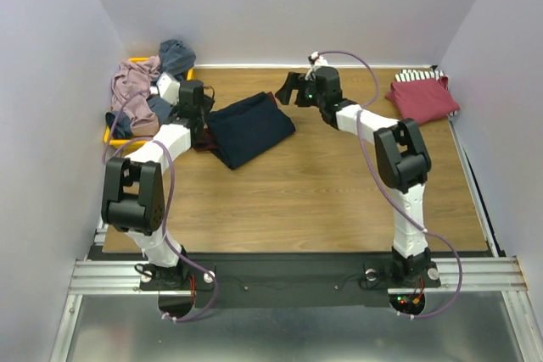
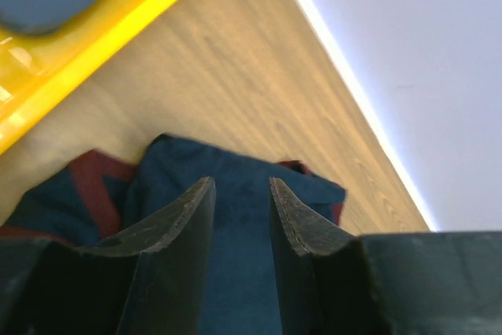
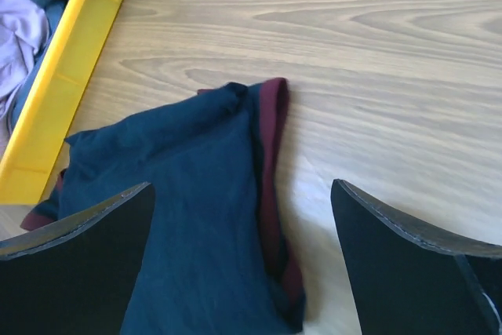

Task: Fold and stack the tank tops
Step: Fold the tank top

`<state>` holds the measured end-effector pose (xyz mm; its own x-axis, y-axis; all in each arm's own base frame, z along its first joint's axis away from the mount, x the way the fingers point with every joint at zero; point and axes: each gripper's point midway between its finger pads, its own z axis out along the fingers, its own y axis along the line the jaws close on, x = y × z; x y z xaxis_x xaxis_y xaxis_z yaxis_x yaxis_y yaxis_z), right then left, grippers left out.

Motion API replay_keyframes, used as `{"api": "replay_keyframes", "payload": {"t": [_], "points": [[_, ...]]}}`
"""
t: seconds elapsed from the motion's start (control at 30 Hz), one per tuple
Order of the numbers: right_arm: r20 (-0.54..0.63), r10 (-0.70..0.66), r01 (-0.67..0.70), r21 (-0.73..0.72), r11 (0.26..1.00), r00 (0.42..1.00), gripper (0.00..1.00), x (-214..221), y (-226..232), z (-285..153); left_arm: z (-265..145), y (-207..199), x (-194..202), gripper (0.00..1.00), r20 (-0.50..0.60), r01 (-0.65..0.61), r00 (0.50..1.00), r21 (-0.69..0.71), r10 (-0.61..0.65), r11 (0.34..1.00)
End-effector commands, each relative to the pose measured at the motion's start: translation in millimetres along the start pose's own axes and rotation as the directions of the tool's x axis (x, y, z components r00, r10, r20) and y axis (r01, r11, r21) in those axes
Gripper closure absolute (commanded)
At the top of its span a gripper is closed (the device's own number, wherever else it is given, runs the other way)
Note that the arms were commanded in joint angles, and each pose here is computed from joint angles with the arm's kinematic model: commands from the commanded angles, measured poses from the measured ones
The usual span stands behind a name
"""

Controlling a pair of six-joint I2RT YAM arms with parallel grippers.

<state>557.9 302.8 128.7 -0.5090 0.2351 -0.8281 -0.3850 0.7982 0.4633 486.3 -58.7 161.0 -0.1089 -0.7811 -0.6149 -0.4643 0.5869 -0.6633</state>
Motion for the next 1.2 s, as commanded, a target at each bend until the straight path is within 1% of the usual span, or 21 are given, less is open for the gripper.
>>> {"api": "replay_keyframes", "payload": {"t": [0.0,0.03,0.07,0.1,0.13,0.23,0.27,0.37,0.43,0.57,0.63,0.73,0.77,0.8,0.87,0.93,0.97,1.0,1.03,1.1,1.17], "points": [[0.06,0.017,-0.018,0.017,1.0,0.998,0.0,-21.5,-3.0,-28.4,11.0,-38.5,5.4,0.57,-0.08,-0.162,0.982,0.106,0.171,0.981],[0.031,0.026,-0.027,0.028,0.999,0.999,0.0,-6.7,-7.8,-33.8,12.1,-42.9,15.1,0.57,-0.122,-0.177,0.974,0.126,0.193,0.976],[0.021,0.037,-0.037,0.036,0.999,0.999,0.0,-1.6,-9.3,-38.2,13.3,-53.9,16.3,0.58,-0.127,-0.216,0.963,0.162,0.238,0.963],[0.023,0.044,-0.044,0.031,0.999,0.999,0.0,-3.0,-6.0,-45.5,18.8,-53.0,32.3,0.58,-0.163,-0.246,0.948,0.169,0.273,0.954],[-0.019,0.062,-0.061,0.054,0.997,0.998,0.0,16.8,-13.3,-51.7,18.8,-60.0,35.1,0.58,-0.177,-0.266,0.939,0.175,0.296,0.948],[-0.061,0.136,-0.131,0.069,0.989,0.989,0.0,37.1,-13.2,-70.6,23.9,-64.6,57.3,0.58,-0.214,-0.347,0.898,0.192,0.384,0.918],[-0.099,0.17,-0.162,0.081,0.983,0.981,0.04,58.3,-16.8,-78.9,28.3,-61.9,64.5,0.59,-0.225,-0.361,0.889,0.19,0.398,0.913],[-0.122,0.247,-0.241,0.057,0.969,0.961,0.07,78.8,-8.9,-86.3,32.5,-70.9,79.8,0.59,-0.243,-0.414,0.853,0.225,0.462,0.882],[-0.154,0.275,-0.268,0.065,0.961,0.949,0.1,93.0,-6.6,-80.9,33.8,-87.6,80.8,0.59,-0.226,-0.426,0.845,0.263,0.485,0.866],[-0.174,0.319,-0.304,0.107,0.947,0.932,0.12,113.5,2.9,-67.3,48.9,-79.1,92.1,0.59,-0.257,-0.507,0.795,0.217,0.55,0.834],[-0.172,0.343,-0.322,0.139,0.936,0.923,0.13,119.2,0.0,-63.4,53.1,-76.5,89.1,0.59,-0.254,-0.532,0.785,0.191,0.565,0.825],[-0.168,0.389,-0.362,0.169,0.917,0.906,0.18,125.1,-2.8,-53.0,57.4,-74.2,85.9,0.59,-0.251,-0.552,0.777,0.168,0.577,0.817],[-0.167,0.4,-0.371,0.181,0.911,0.901,0.21,126.7,-4.1,-50.5,57.8,-75.1,86.0,0.59,-0.248,-0.55,0.779,0.171,0.576,0.817],[-0.164,0.409,-0.378,0.187,0.906,0.898,0.29,127.9,-4.0,-48.1,58.1,-74.4,87.2,0.59,-0.251,-0.551,0.777,0.174,0.578,0.816],[-0.16,0.432,-0.399,0.206,0.894,0.887,0.38,130.6,-4.1,-38.7,58.8,-75.4,89.1,0.59,-0.254,-0.548,0.776,0.182,0.578,0.816],[-0.154,0.436,-0.397,0.23,0.888,0.887,0.43,133.9,-6.6,-31.7,58.9,-76.1,90.5,0.59,-0.258,-0.544,0.775,0.191,0.577,0.817],[-0.139,0.425,-0.384,0.249,0.889,0.894,0.48,128.1,-7.4,-27.8,57.8,-76.2,92.9,0.59,-0.265,-0.543,0.772,0.199,0.578,0.816],[-0.142,0.389,-0.344,0.265,0.901,0.91,0.54,127.7,-11.8,-26.6,55.3,-78.7,91.9,0.59,-0.263,-0.537,0.774,0.208,0.575,0.818],[-0.164,0.362,-0.297,0.324,0.898,0.918,0.56,133.1,-21.0,-30.8,53.6,-79.8,93.8,0.59,-0.267,-0.532,0.773,0.222,0.575,0.818],[-0.149,0.258,-0.183,0.391,0.902,0.955,0.65,114.5,-35.6,-33.4,48.1,-78.7,92.9,0.59,-0.27,-0.528,0.773,0.228,0.574,0.818],[-0.18,0.184,-0.073,0.495,0.866,0.966,0.69,108.4,-59.0,-51.1,43.6,-74.3,95.7,0.59,-0.281,-0.52,0.772,0.235,0.57,0.821]]}}
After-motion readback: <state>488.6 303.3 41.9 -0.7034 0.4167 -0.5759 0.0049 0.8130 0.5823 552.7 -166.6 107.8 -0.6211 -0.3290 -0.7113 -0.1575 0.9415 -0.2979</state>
